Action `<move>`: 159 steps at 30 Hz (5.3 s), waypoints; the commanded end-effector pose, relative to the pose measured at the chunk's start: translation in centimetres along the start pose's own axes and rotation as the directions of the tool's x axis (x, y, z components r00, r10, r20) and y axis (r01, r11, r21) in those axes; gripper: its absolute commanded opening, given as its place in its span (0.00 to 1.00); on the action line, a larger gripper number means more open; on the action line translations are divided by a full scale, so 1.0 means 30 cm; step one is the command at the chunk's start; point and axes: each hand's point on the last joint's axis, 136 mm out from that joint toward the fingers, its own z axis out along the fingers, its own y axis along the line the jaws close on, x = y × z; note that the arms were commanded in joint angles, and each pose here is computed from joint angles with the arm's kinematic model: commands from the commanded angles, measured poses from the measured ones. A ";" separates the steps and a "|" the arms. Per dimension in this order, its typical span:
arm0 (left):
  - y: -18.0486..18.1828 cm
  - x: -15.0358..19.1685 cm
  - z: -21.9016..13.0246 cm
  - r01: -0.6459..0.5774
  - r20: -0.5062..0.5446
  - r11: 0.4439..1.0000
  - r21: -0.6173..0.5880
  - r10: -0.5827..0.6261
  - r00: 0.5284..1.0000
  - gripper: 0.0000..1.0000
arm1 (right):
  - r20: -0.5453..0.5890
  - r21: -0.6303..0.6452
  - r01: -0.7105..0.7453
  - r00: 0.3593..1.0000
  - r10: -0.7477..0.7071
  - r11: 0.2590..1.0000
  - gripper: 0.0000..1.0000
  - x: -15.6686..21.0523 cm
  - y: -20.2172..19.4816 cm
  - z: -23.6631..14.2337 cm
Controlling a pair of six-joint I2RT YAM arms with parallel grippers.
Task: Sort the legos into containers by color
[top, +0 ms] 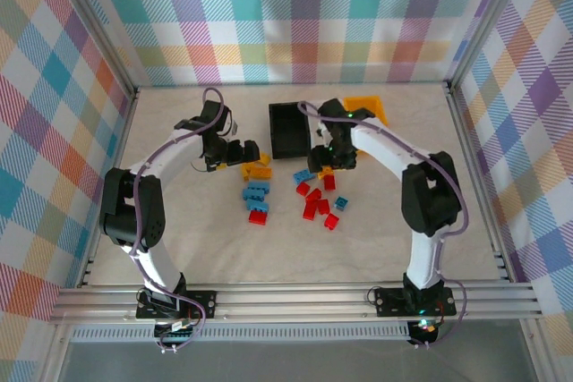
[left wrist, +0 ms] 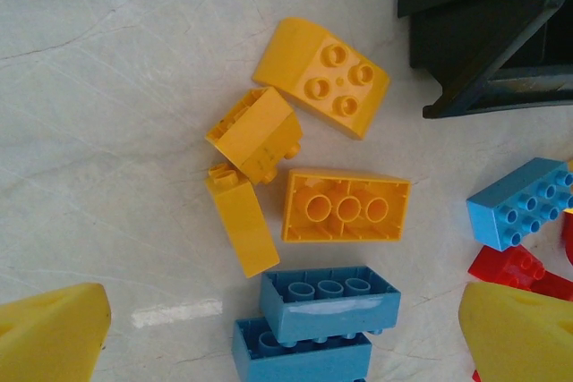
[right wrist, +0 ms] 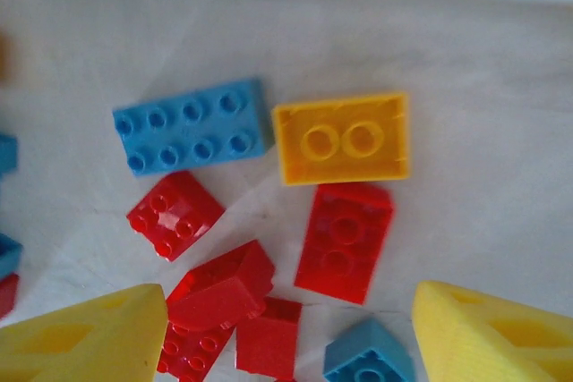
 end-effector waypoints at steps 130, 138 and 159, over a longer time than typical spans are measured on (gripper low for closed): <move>-0.042 0.111 0.037 -0.047 -0.151 0.999 0.020 0.049 0.987 0.92 | -0.106 0.093 -0.070 0.991 0.080 0.993 0.54 0.031 -0.087 0.171; -0.045 0.105 0.042 -0.049 -0.152 0.999 0.022 0.052 0.987 0.93 | -0.127 0.141 -0.064 0.988 0.083 0.988 0.43 0.049 -0.118 0.194; -0.031 0.140 0.035 -0.002 -0.134 1.000 0.023 0.005 0.991 0.93 | -0.079 0.096 -0.141 0.986 0.149 0.985 0.28 0.061 -0.087 0.103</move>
